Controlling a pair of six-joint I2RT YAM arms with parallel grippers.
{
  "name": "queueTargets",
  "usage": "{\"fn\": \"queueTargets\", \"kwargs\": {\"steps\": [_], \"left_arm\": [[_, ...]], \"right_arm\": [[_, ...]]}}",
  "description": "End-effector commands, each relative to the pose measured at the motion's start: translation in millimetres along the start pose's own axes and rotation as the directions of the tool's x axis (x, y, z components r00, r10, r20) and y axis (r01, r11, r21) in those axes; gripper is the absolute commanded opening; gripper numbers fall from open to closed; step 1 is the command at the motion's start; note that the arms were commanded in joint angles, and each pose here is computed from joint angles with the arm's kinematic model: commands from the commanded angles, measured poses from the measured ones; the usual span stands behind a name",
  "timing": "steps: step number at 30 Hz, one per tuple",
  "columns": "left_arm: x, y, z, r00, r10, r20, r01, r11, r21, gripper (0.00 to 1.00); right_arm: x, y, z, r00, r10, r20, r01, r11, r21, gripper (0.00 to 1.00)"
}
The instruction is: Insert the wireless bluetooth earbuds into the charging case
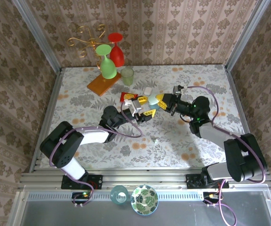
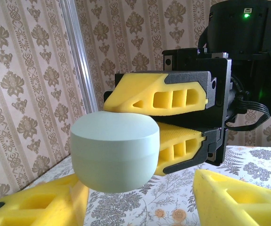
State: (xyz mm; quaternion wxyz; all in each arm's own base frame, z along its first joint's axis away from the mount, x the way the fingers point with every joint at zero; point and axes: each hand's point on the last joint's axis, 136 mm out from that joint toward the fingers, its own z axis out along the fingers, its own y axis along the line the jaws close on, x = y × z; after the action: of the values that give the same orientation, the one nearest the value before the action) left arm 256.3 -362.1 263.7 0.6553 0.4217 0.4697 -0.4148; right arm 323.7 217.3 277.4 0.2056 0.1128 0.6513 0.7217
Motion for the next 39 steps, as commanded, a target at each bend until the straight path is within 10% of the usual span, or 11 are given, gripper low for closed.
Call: {"fn": "queueTargets", "kwargs": {"steps": [1, 39], "left_arm": [[-19.0, -1.1, 1.0, 0.997, 0.066, 0.047, -0.065, 0.998, -0.009, 0.59], [-16.7, 7.3, 15.9, 0.996, 0.076, 0.052, -0.076, 0.997, -0.014, 0.57]], "right_arm": [[-3.7, 11.6, 0.6, 1.0, -0.011, 0.022, 0.012, 0.999, -0.045, 0.12], [1.2, 3.2, 5.6, 1.0, 0.016, -0.014, -0.016, 1.0, -0.014, 0.1]]}}
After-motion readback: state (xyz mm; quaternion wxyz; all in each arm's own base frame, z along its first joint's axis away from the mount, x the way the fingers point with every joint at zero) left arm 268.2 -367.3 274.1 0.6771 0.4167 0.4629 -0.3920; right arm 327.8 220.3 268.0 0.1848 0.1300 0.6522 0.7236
